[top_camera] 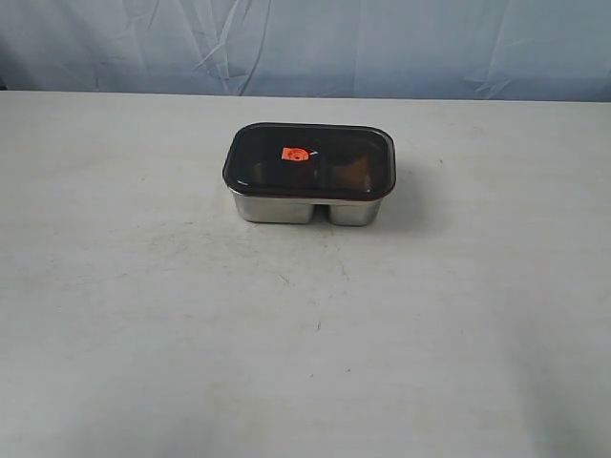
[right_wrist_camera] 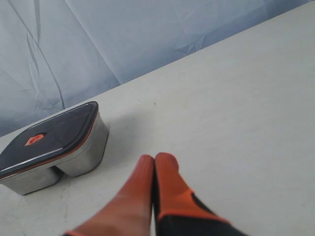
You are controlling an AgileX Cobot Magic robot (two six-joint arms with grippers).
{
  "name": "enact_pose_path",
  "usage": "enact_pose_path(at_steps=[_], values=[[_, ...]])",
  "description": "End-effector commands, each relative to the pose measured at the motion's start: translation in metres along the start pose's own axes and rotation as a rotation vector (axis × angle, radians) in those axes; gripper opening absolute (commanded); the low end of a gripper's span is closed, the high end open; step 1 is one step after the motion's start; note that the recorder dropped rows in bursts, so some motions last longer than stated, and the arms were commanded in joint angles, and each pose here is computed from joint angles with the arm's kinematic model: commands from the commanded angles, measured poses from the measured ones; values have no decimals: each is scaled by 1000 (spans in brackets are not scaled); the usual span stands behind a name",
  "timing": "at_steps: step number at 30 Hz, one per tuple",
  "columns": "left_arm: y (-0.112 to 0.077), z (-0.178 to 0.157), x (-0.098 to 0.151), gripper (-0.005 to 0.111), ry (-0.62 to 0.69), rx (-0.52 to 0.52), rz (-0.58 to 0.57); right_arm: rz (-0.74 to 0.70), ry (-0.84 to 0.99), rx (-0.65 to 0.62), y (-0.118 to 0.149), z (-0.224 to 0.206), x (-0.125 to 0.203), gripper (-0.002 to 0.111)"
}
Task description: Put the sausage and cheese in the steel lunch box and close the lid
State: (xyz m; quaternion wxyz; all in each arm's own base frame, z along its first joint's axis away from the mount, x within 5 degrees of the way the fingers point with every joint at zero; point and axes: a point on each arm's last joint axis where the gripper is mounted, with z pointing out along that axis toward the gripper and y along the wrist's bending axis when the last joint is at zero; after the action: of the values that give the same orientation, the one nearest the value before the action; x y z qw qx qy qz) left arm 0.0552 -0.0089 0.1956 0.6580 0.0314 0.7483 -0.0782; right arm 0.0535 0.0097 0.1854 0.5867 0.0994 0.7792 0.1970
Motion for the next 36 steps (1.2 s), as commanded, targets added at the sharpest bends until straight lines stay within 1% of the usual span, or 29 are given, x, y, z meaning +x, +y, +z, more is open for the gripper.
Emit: enact_pose_path(at_steps=[1, 10, 14, 15, 19, 21, 27, 36], values=[[2, 0, 4, 0, 27, -18, -8, -8, -18, -4, 0, 0, 0, -1], [2, 0, 4, 0, 24, -21, 10, -8, -18, -4, 0, 0, 0, -1], [2, 0, 4, 0, 28, -28, 80, -8, -18, -4, 0, 0, 0, -1], [3, 0, 4, 0, 27, -36, 81, -8, -18, -4, 0, 0, 0, -1], [6, 0, 4, 0, 28, -97, 67, -8, -18, -4, 0, 0, 0, -1], [9, -1, 4, 0, 26, -144, 61, -8, -18, -4, 0, 0, 0, -1], [14, -2, 3, 0, 16, -244, 5, -8, -18, -4, 0, 0, 0, -1], [14, -2, 3, 0, 13, -253, 1, -8, -18, -4, 0, 0, 0, -1]])
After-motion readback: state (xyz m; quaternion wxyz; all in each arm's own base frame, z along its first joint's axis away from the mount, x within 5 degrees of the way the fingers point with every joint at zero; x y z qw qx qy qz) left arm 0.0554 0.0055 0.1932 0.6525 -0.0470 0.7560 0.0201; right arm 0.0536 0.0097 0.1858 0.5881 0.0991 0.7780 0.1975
